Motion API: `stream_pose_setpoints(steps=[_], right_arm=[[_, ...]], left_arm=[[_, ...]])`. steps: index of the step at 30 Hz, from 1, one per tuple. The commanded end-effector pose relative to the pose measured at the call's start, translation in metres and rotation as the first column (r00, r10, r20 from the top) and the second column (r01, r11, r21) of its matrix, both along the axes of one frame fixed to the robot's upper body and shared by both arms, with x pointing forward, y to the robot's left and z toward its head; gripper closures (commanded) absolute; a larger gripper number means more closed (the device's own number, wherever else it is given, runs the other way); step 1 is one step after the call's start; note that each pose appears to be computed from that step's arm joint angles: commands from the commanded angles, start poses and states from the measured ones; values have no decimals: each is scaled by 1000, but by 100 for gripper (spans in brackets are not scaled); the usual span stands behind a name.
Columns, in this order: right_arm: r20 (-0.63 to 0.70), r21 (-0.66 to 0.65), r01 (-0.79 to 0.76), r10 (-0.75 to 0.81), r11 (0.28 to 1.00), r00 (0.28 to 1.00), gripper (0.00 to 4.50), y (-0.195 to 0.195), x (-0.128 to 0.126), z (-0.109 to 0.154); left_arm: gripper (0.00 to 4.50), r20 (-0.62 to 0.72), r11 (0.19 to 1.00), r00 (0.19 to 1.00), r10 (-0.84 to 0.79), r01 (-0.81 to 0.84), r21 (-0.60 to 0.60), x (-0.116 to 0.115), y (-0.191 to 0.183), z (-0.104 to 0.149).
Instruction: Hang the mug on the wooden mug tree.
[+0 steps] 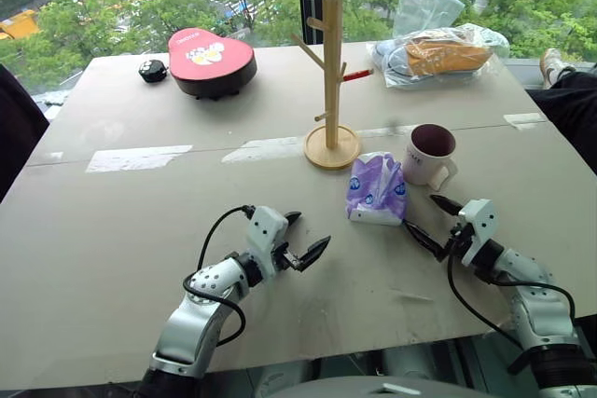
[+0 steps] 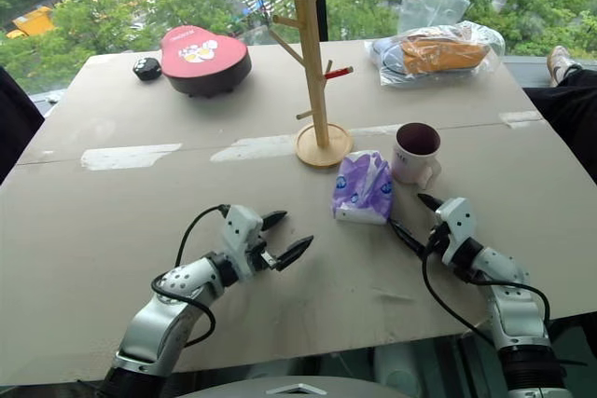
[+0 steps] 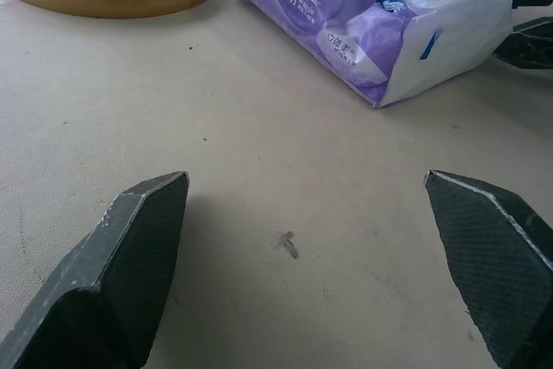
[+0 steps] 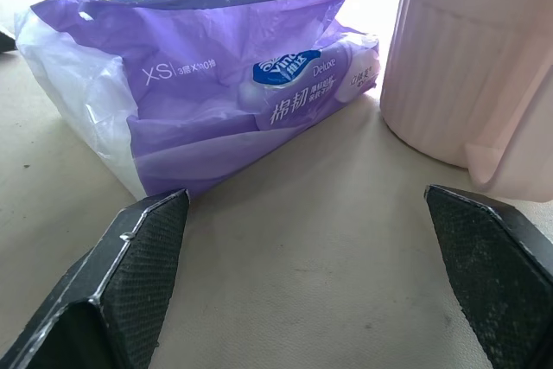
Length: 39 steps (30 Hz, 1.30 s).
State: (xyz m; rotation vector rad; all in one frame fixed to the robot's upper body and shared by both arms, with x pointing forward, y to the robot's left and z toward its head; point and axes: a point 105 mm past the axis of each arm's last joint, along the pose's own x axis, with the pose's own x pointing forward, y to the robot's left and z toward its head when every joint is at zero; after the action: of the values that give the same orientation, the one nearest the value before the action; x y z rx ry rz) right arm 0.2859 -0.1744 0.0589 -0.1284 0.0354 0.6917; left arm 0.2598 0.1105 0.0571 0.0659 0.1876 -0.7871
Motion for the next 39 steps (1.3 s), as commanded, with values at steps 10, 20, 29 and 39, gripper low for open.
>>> stream_pose_setpoints(steps=[10,20,29,39], right_arm=[[-28,35,-214,215,976,976,8,26,-33,56],[48,-154,-205,214,967,976,8,64,-1,64],[-176,-294,-240,194,925,965,8,60,1,3],[-288,-246,-237,162,940,944,397,58,-1,-3]], left_arm=[[0,-83,968,965,-250,249,-20,-16,-6,15],[0,22,960,960,-278,277,26,-21,17,62],[0,68,965,963,-261,259,42,-26,30,80],[0,82,958,955,-286,286,20,-33,20,84]])
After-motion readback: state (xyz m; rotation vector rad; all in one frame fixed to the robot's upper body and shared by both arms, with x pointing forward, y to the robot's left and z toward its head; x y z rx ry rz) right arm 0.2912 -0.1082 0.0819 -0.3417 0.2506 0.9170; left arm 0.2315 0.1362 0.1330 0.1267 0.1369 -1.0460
